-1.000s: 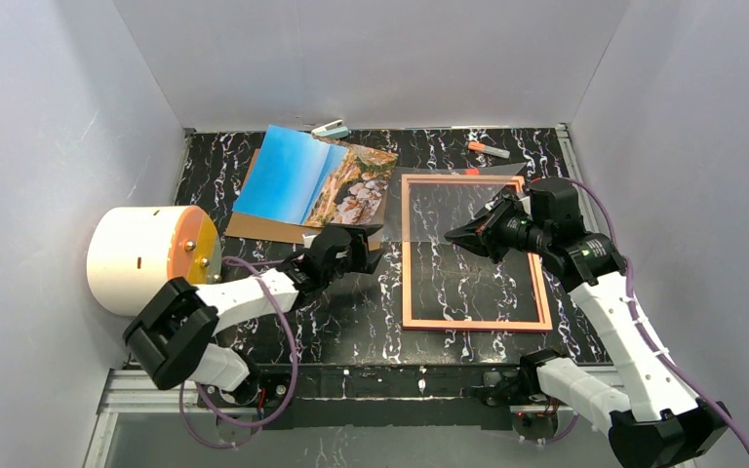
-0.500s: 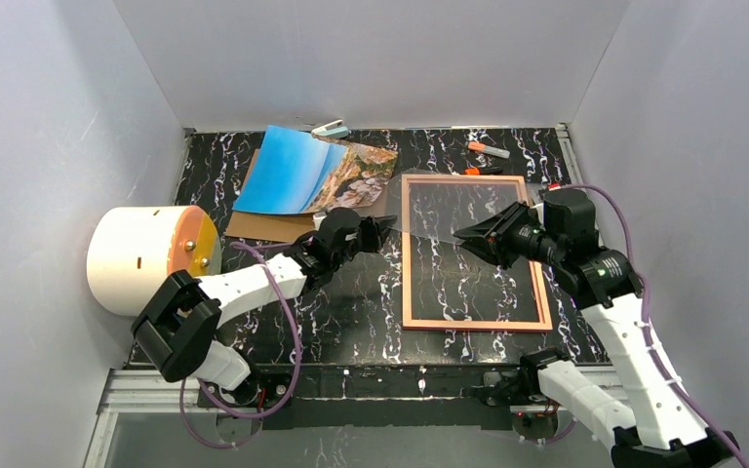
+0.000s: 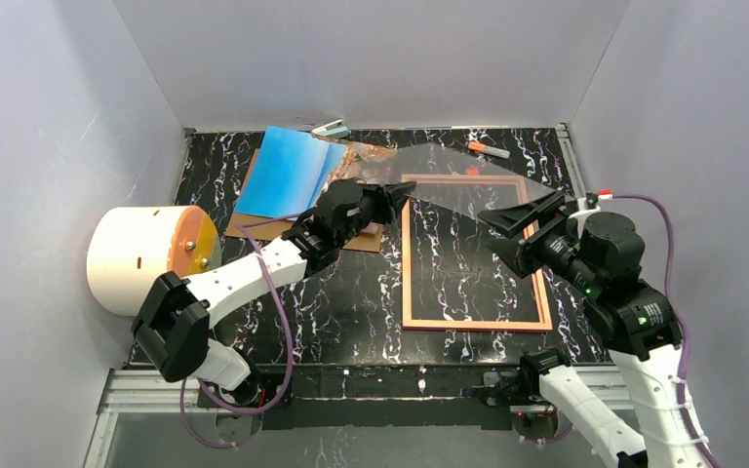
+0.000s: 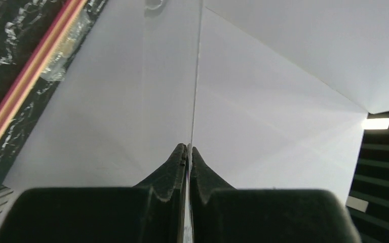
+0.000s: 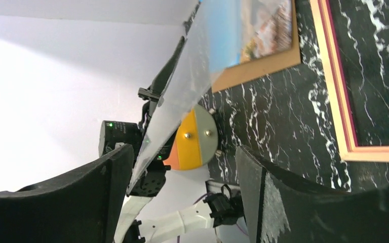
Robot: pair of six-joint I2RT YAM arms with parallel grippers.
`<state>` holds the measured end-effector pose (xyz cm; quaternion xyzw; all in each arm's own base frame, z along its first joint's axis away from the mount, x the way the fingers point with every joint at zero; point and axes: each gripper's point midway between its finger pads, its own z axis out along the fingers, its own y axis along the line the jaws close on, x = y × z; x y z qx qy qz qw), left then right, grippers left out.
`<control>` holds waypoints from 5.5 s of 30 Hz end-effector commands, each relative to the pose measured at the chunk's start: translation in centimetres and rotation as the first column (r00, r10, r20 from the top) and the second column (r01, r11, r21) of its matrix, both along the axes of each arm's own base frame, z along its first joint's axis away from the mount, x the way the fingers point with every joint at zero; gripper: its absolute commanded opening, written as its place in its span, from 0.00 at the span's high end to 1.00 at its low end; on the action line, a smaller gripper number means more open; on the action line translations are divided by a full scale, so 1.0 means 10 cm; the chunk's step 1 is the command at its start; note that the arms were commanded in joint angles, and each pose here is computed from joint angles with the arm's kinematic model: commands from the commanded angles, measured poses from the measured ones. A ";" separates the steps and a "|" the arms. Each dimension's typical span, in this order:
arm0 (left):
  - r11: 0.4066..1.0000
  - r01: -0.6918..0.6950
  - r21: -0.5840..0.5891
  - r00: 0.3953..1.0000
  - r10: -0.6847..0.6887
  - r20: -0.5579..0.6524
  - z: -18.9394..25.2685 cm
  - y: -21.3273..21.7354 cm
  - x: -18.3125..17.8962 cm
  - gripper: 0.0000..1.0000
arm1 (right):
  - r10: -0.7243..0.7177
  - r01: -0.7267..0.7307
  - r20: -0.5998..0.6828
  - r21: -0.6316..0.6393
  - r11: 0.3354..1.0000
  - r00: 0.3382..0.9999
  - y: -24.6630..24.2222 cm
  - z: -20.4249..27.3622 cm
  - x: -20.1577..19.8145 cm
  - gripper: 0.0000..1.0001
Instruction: Put the photo into the frame
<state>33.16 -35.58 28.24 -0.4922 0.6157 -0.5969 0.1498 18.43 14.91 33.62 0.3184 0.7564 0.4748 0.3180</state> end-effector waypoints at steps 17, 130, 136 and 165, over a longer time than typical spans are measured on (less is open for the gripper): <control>0.728 -0.300 0.616 0.931 0.082 0.357 0.55 1.56 0.36 1.00 | -0.027 0.066 0.160 -0.249 0.966 0.987 -0.17 0.12 0.38 0.17; 0.568 -0.423 0.706 0.276 -0.661 0.697 2.99 1.19 -0.34 1.00 | 0.097 -0.160 0.649 0.038 0.986 0.754 0.64 0.73 2.36 0.01; 0.658 -0.457 0.598 0.198 -0.580 0.790 3.38 1.23 -0.52 1.00 | 0.105 -0.271 0.833 0.055 0.961 0.543 0.61 1.34 1.92 0.01; 0.615 -0.539 0.575 0.292 -0.504 0.813 3.28 1.47 -0.43 1.00 | 0.220 -0.592 0.924 0.008 0.806 0.312 0.64 1.54 1.08 0.67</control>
